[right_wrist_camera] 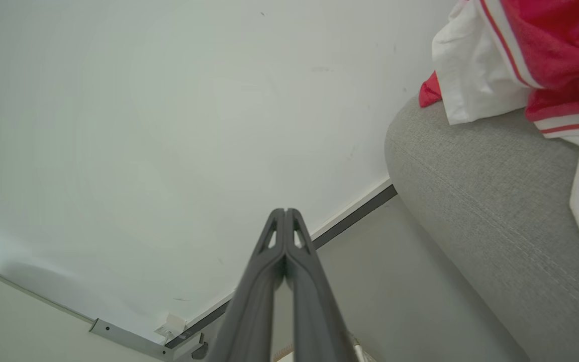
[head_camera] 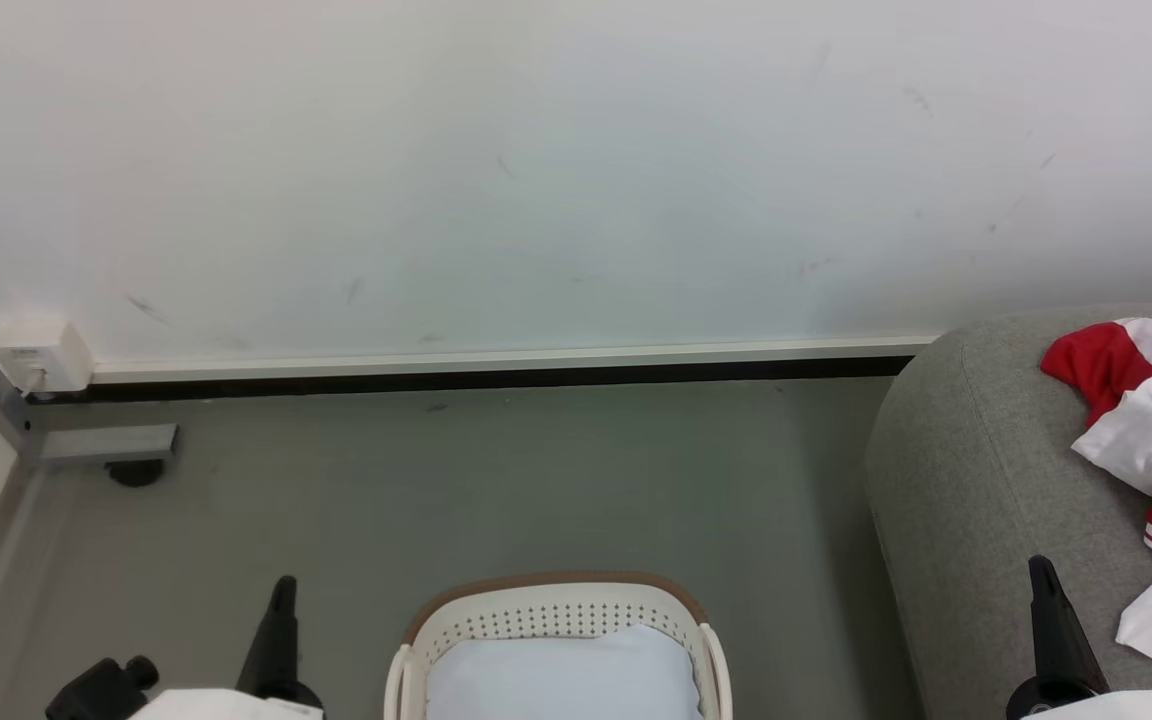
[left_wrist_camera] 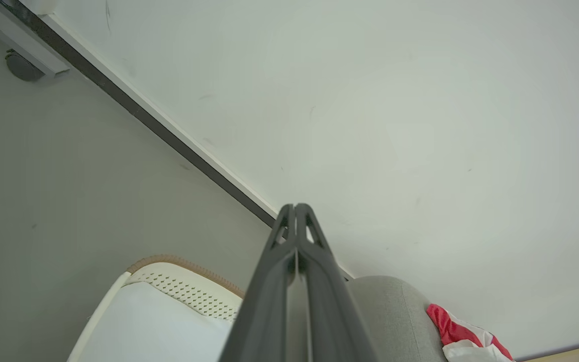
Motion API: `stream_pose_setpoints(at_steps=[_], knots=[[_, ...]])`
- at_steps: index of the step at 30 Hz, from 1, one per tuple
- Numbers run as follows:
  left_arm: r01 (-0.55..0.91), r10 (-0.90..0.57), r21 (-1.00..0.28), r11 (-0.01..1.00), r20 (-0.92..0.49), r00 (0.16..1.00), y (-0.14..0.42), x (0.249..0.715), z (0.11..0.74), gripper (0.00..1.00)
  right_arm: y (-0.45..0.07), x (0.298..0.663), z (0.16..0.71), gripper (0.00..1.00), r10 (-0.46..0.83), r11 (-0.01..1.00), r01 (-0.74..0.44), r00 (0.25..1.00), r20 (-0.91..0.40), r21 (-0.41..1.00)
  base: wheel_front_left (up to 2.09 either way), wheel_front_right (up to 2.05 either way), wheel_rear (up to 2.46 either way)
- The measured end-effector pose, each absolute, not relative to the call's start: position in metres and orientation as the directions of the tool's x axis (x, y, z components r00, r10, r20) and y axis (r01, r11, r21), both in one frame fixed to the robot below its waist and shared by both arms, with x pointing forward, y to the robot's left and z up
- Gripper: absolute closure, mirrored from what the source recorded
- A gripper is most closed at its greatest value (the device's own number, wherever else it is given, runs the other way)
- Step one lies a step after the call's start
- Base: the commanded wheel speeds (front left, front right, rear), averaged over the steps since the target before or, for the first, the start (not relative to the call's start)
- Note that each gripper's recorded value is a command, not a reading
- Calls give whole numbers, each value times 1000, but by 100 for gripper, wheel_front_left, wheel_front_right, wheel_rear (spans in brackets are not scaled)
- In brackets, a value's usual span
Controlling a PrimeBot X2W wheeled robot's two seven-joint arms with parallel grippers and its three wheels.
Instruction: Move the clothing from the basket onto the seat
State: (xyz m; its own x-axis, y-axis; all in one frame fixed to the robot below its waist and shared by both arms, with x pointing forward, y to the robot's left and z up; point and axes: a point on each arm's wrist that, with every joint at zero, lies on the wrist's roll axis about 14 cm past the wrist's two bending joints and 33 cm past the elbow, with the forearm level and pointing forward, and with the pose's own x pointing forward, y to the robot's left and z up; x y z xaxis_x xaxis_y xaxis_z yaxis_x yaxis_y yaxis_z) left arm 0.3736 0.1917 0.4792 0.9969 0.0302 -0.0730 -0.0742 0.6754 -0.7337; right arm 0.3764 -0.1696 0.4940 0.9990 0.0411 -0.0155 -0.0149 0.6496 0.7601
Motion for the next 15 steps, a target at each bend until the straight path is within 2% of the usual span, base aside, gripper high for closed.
stream_pose_setpoints(at_steps=[15], knots=[[-81,31,-840,536,-76,997,195,377,483,100,-177,380,495,100,24,518,11,999,-27,855,0,0,0]])
